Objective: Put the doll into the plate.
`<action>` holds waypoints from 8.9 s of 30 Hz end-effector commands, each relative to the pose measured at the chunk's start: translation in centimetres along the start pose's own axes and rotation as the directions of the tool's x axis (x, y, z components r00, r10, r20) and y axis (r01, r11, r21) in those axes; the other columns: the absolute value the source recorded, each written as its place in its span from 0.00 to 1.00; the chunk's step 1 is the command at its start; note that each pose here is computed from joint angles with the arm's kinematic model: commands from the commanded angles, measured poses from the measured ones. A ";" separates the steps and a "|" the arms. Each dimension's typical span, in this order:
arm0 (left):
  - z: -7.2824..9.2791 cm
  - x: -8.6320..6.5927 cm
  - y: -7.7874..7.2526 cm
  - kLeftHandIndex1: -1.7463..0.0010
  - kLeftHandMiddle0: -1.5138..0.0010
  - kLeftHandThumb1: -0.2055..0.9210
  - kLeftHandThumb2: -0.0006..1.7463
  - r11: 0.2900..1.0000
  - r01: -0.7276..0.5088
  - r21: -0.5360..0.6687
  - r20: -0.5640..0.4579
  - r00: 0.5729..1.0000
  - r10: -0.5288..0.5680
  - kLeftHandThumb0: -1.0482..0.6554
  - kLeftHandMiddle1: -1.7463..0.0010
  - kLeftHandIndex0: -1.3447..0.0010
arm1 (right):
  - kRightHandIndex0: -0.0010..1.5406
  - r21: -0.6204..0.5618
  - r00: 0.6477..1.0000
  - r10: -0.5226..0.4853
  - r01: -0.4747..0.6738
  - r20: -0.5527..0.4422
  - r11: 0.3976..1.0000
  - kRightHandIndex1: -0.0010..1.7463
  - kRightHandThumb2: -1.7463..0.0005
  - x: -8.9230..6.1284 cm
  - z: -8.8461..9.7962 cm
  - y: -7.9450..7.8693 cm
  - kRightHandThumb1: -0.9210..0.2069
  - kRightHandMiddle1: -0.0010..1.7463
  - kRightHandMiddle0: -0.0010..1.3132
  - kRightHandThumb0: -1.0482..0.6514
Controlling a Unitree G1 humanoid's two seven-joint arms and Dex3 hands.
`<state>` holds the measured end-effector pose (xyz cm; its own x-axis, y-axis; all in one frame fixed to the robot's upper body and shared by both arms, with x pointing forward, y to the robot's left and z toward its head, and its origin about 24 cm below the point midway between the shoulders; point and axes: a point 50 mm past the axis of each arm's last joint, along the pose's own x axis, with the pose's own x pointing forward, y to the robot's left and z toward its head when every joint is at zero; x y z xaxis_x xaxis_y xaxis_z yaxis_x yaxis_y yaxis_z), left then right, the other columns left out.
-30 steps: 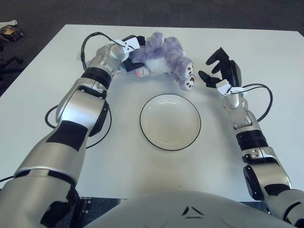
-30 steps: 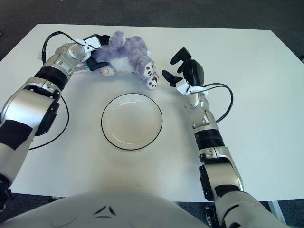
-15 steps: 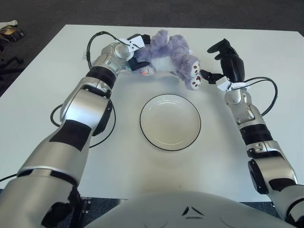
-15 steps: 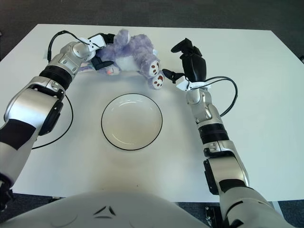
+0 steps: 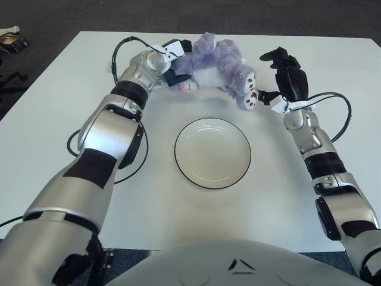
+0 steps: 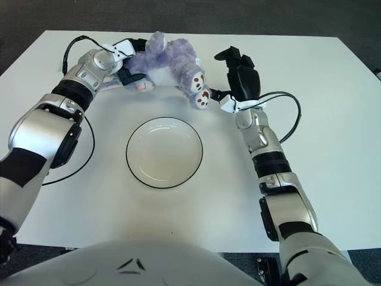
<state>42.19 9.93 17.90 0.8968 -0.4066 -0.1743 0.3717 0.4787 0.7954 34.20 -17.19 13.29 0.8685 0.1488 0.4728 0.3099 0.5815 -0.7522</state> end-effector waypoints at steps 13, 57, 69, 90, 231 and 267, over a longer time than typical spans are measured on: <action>1.4 0.3 1.2 0.00 0.57 0.29 0.88 0.998 -0.038 -0.045 -0.017 0.999 0.038 0.62 0.01 0.53 | 0.11 0.004 0.998 0.042 -0.042 0.044 0.999 0.42 0.51 0.7 1.1 -1.5 0.51 0.52 0.00 0.21; 2.0 0.2 1.3 0.00 0.58 0.29 0.88 0.980 0.167 -0.105 -0.009 0.986 -0.169 0.62 0.01 0.53 | 0.04 -0.222 0.936 -0.088 0.171 0.341 0.960 0.07 0.39 1.1 -0.2 -0.6 0.67 0.21 0.00 0.42; 2.2 0.0 1.2 0.00 0.55 0.24 0.91 0.954 0.275 -0.121 0.018 0.961 -0.275 0.62 0.01 0.50 | 0.04 -0.239 0.923 -0.069 0.170 0.379 0.956 0.04 0.42 1.7 -0.2 -0.4 0.61 0.17 0.00 0.35; 2.7 -0.1 0.6 0.00 0.33 0.18 0.86 0.907 0.393 -0.149 0.059 0.920 -0.388 0.62 0.29 0.50 | 0.10 -0.229 0.892 -0.016 0.133 0.453 0.964 0.03 0.61 1.9 1.4 0.0 0.29 0.14 0.00 0.16; 1.5 -0.8 1.2 0.09 0.56 0.30 0.85 0.857 0.386 -0.342 0.194 0.921 -0.338 0.61 0.00 0.49 | 0.59 0.539 0.999 0.047 -0.024 -0.028 0.842 0.93 0.05 2.1 4.5 0.3 0.83 1.00 0.48 0.62; 1.2 -3.2 3.9 0.61 0.97 1.00 0.39 0.841 -0.384 -0.381 0.362 0.775 0.518 0.12 0.60 1.00 | 0.60 0.809 0.922 0.312 0.002 -0.229 0.588 0.81 0.13 1.9 3.1 -0.6 0.78 1.00 0.48 0.62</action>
<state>40.92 11.69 21.80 0.8279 -0.4082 0.3848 0.1544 0.8252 0.5433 34.46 -14.68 15.27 0.9874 0.1393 0.0752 -0.1318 0.9865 -0.0969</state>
